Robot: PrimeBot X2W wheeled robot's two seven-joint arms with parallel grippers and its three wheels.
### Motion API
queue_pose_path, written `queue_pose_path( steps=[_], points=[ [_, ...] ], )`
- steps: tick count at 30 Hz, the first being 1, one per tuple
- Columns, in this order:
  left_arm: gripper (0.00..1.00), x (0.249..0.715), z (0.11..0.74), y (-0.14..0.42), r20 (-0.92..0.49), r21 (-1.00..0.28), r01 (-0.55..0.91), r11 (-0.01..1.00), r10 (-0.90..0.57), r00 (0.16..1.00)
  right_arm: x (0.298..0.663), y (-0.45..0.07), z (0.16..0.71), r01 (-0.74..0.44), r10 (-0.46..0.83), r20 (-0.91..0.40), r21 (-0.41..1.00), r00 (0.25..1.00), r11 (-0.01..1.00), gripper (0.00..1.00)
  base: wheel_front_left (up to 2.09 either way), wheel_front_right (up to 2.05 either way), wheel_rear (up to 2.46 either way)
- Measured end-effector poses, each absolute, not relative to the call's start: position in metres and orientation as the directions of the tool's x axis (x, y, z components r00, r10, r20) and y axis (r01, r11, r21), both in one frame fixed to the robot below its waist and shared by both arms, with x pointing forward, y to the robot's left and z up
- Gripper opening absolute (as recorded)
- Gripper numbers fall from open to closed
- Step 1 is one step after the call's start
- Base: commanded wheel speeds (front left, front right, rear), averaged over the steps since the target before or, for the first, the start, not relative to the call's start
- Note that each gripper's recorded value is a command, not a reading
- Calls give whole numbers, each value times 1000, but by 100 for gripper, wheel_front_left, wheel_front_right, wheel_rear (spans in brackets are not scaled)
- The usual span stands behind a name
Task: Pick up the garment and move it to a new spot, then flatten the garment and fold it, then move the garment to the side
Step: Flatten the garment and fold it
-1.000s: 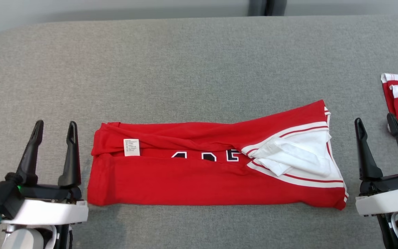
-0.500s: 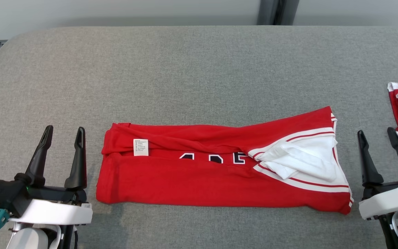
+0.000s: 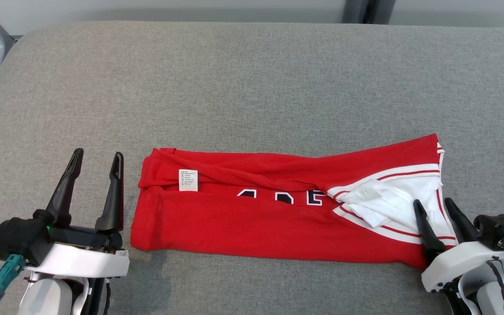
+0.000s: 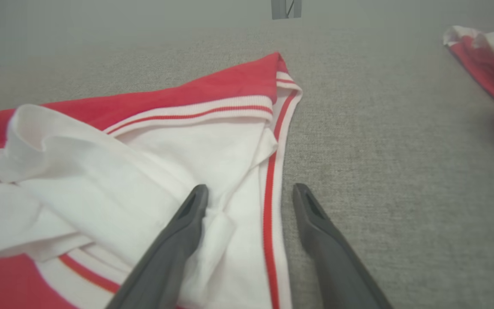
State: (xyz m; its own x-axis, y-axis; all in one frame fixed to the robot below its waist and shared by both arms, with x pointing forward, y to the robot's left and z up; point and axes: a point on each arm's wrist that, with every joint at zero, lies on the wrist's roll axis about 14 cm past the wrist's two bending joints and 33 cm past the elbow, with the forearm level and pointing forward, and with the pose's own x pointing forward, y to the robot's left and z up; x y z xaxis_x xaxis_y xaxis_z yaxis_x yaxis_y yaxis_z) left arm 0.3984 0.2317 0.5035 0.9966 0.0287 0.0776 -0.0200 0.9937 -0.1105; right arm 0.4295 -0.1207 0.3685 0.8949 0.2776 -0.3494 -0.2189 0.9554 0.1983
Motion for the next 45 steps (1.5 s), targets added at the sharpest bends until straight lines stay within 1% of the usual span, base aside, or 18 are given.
queue_pose_path(
  steps=[5,6,7,8,13,15,22,25,27,32,36,42,45],
  points=[
    [100,399,502,231,75,-120,-17,993,26,997,425,-110,358,-220,298,-379,236,876,947,100,0,0,0],
    [100,399,502,230,74,-120,-16,993,25,997,424,-108,357,-220,302,-379,244,874,944,58,0,0,0],
    [100,400,502,230,74,-120,-16,993,25,997,423,-107,357,-222,305,-381,248,873,943,25,0,0,0],
    [100,400,502,230,74,-120,-14,993,23,997,423,-107,357,-222,307,-381,252,872,942,0,0,0,0],
    [100,404,501,226,73,-117,2,993,6,997,421,-111,360,-204,293,-354,269,888,941,0,0,0,0],
    [100,406,500,223,74,-120,9,993,0,997,420,-123,361,-180,266,-347,261,899,948,0,0,0,0],
    [100,414,497,216,71,-124,31,992,-23,997,415,-190,365,-61,120,-338,182,933,981,0,0,0,0],
    [100,417,495,213,69,-125,42,991,-34,997,415,-199,368,-47,101,-329,169,939,985,0,0,0,0],
    [100,418,495,212,68,-125,49,991,-40,997,419,-197,377,-58,107,-299,169,948,984,0,0,0,0],
    [100,421,497,210,75,-120,60,991,-51,996,437,-166,429,-164,186,-129,167,974,972,0,0,0,0],
    [100,421,501,208,86,-117,69,991,-60,995,441,-127,472,-269,279,-35,174,960,947,0,0,0,0],
    [100,417,504,209,90,-115,69,991,-58,994,432,-43,515,-473,477,33,210,878,856,0,0,0,0],
    [100,414,508,212,99,-117,56,992,-44,994,422,6,526,-581,588,54,248,807,775,0,0,0,0]
  ],
)
